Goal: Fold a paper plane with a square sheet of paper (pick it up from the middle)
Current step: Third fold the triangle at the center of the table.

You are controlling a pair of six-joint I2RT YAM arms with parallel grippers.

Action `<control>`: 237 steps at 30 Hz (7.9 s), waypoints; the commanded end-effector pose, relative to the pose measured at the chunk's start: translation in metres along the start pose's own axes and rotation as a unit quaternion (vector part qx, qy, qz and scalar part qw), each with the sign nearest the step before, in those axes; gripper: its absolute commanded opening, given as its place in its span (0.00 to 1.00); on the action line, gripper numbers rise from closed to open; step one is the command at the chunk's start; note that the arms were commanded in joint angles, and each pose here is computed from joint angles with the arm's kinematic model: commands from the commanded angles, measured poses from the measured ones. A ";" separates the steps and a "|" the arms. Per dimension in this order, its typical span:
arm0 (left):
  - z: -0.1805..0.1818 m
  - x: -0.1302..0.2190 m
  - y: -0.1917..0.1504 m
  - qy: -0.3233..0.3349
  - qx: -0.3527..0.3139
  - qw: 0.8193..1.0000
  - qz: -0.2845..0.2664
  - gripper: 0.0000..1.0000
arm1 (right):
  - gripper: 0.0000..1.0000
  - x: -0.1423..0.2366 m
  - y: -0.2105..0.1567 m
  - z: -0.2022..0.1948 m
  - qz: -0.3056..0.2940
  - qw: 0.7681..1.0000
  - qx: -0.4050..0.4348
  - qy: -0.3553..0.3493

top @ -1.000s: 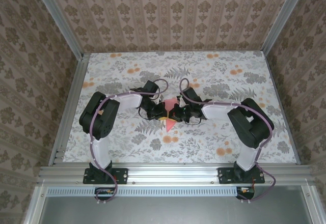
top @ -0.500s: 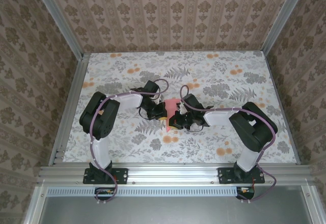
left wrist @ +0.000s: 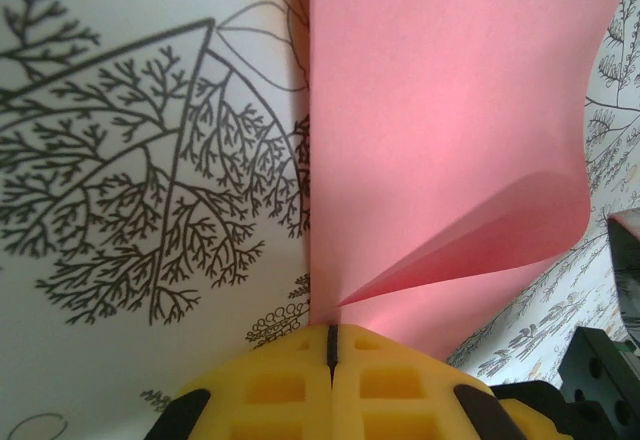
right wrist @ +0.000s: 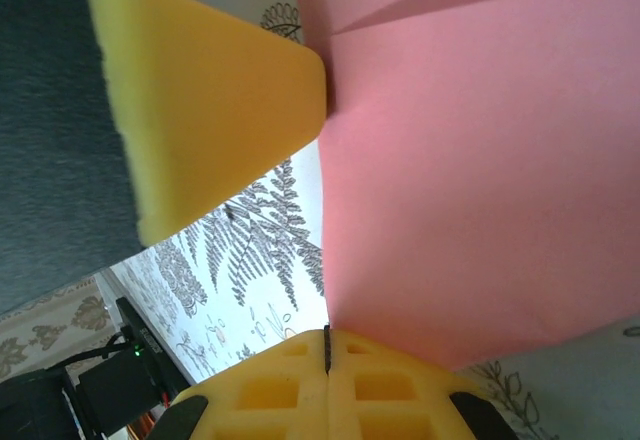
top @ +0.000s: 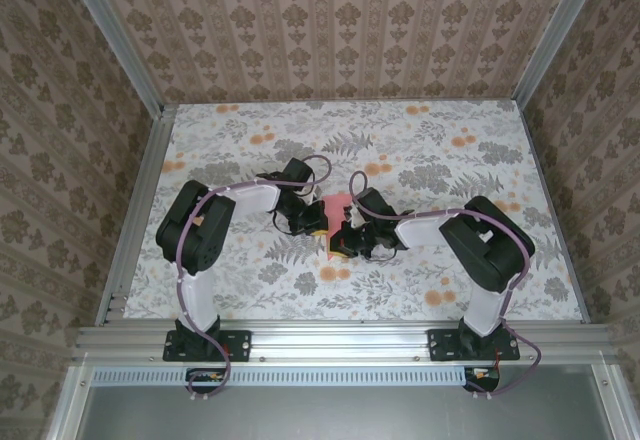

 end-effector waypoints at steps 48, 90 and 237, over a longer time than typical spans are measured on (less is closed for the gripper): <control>0.041 -0.013 -0.010 0.075 0.037 0.997 0.002 0.00 | 0.01 -0.017 -0.018 -0.013 0.052 0.995 0.015 -0.083; -0.006 0.009 0.008 0.015 -0.015 0.999 -0.027 0.10 | 0.06 0.010 0.022 -0.041 -0.033 0.992 -0.019 -0.118; 0.026 0.000 -0.055 0.084 0.006 0.996 0.016 0.07 | 0.27 0.090 0.080 -0.046 -0.125 0.988 0.024 -0.089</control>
Point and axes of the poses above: each hand's point on the last joint's axis, 136 mm out from that joint toward the fingers, its own x axis back along the fingers, its own z axis along the line the jaws close on, y = z × x, the point moved 2 cm from there along x, back along the fingers, and after that the axes turned 6 degrees about x, right-handed, at the moved point
